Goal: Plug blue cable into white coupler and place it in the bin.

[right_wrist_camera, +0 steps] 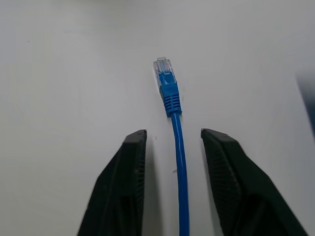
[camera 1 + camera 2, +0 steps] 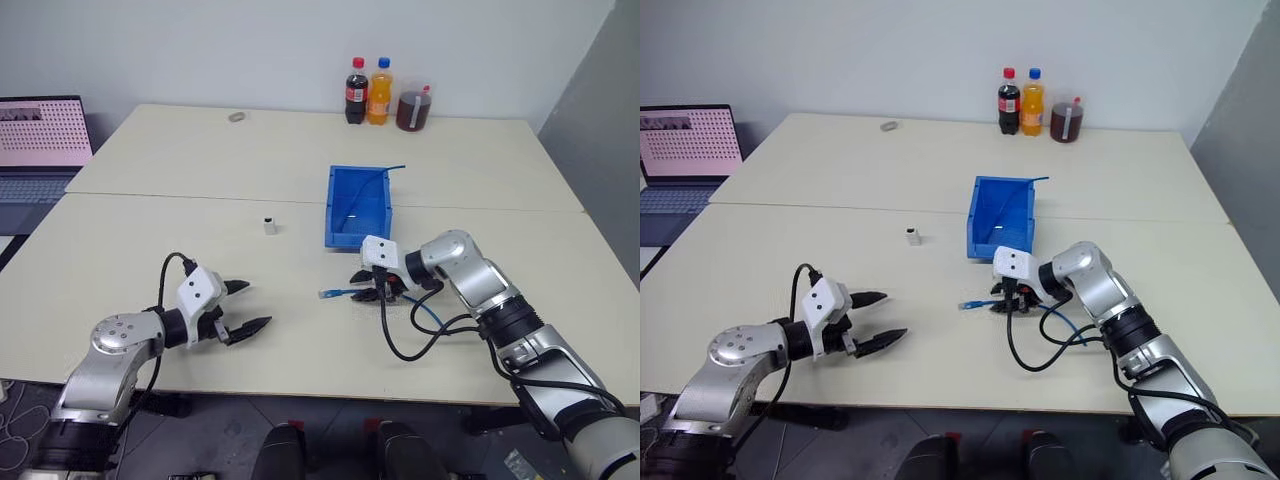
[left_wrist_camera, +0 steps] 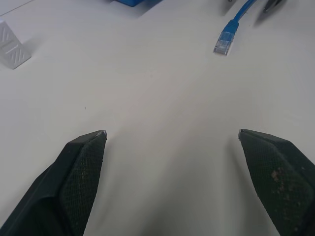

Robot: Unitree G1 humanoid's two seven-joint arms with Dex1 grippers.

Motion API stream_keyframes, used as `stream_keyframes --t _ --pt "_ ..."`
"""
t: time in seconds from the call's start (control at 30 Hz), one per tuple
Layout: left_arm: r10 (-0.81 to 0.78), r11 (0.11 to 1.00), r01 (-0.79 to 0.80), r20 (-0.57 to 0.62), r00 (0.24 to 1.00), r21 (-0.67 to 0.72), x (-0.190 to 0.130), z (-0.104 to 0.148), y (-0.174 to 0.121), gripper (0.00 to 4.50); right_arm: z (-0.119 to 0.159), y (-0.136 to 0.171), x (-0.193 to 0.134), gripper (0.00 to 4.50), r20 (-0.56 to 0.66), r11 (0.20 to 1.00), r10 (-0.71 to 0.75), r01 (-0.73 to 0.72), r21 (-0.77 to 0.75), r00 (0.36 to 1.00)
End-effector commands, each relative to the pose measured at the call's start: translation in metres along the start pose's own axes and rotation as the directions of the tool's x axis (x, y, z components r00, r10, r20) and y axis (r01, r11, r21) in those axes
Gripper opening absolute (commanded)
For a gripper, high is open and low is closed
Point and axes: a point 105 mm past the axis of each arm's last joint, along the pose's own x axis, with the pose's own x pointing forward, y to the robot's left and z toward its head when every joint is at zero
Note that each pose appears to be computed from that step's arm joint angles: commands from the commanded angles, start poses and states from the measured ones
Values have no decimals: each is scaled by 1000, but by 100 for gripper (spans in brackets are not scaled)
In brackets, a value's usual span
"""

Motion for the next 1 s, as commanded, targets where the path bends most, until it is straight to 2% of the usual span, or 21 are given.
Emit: stream_keyframes --t 0.03,0.2,0.33,0.5,0.73,0.87,1.0 --pt "-43 997 41 30 999 58 15 9 0 450 20 5 -14 283 90 1000 -7 7 2 996" --pt "-136 984 131 33 990 121 45 19 -8 450 32 37 -41 388 235 988 -57 21 152 970" --pt "-174 975 168 32 984 148 62 26 -14 450 25 57 -53 388 256 950 -157 75 302 954" --pt "-248 956 240 23 969 167 78 34 -24 450 12 63 -60 388 223 879 -300 178 441 927" --pt "-306 929 312 -64 950 198 96 31 -27 450 2 73 -61 388 169 824 -383 253 506 908" --pt "-322 921 335 -99 942 199 97 27 -28 386 1 73 -62 395 166 812 -402 267 518 900" --pt "-349 910 369 -130 928 191 98 24 -33 287 3 74 -63 395 176 809 -412 270 522 894"
